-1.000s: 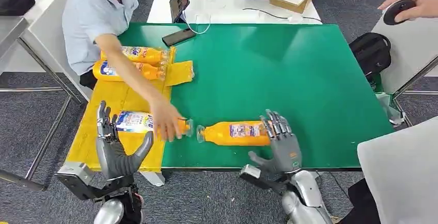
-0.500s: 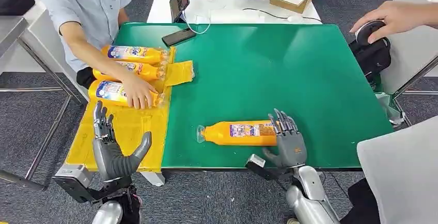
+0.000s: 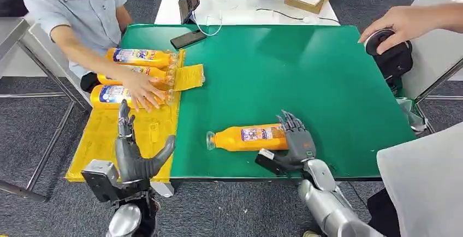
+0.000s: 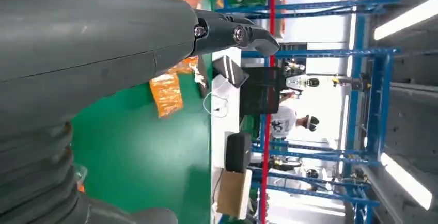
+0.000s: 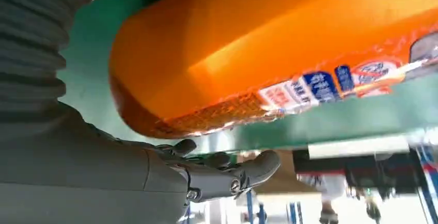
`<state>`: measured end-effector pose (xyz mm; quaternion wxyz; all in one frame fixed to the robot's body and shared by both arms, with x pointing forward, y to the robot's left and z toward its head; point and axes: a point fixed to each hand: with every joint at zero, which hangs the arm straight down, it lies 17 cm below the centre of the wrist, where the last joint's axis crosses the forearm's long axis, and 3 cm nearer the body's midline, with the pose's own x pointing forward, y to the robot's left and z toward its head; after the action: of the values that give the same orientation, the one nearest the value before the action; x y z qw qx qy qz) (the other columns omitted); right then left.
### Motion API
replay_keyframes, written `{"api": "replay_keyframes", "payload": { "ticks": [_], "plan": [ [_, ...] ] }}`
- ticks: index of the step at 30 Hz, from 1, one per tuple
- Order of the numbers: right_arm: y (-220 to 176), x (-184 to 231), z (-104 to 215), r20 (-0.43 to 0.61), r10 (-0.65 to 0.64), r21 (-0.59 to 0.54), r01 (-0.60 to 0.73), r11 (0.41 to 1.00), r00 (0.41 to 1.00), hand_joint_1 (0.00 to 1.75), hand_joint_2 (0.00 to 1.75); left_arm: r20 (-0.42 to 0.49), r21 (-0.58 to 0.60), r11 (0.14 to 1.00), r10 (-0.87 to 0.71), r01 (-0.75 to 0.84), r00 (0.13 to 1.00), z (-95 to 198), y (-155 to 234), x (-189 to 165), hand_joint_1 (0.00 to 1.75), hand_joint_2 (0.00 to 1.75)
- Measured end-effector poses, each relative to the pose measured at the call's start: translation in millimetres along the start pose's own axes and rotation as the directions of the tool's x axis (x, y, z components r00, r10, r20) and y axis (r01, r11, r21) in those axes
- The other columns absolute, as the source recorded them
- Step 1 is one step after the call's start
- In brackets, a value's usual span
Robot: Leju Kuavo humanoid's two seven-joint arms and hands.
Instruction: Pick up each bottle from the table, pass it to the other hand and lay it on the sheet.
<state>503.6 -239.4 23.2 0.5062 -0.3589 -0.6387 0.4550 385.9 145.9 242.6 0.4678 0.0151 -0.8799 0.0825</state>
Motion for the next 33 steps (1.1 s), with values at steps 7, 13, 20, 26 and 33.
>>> {"api": "replay_keyframes", "payload": {
  "ticks": [7, 13, 20, 26, 33],
  "plan": [
    [5.0, 13.2, -14.2, 0.031, 0.016, 0.058, -0.018, 0.998, 0.999, 0.00, 1.75, 0.002, -0.069, 0.997, -0.046, 0.046, 0.999, 0.4, -22.1, -7.9, 0.00, 1.75],
    [16.2, 22.7, -20.5, 0.019, -0.003, 0.127, 0.001, 0.992, 1.000, 0.00, 1.75, -0.018, -0.129, 0.991, -0.049, 0.046, 0.999, 3.8, -39.3, -16.4, 0.00, 1.75],
    [21.4, 25.1, -27.4, 0.001, -0.005, 0.190, 0.005, 0.982, 1.000, 0.21, 1.75, -0.032, -0.158, 0.986, -0.053, 0.047, 0.998, 7.4, -47.8, -22.3, 0.00, 1.75],
    [38.3, 13.5, -27.4, -0.071, 0.029, 0.349, -0.002, 0.937, 0.997, 1.75, 1.75, -0.038, -0.170, 0.984, -0.056, 0.049, 0.998, 7.8, -49.7, -25.4, 0.00, 1.75],
    [42.3, 6.2, -27.5, -0.105, 0.051, 0.424, -0.001, 0.906, 0.993, 1.75, 1.75, -0.049, -0.182, 0.982, -0.058, 0.048, 0.997, 10.5, -51.6, -29.8, 0.00, 1.75]
  ]
}}
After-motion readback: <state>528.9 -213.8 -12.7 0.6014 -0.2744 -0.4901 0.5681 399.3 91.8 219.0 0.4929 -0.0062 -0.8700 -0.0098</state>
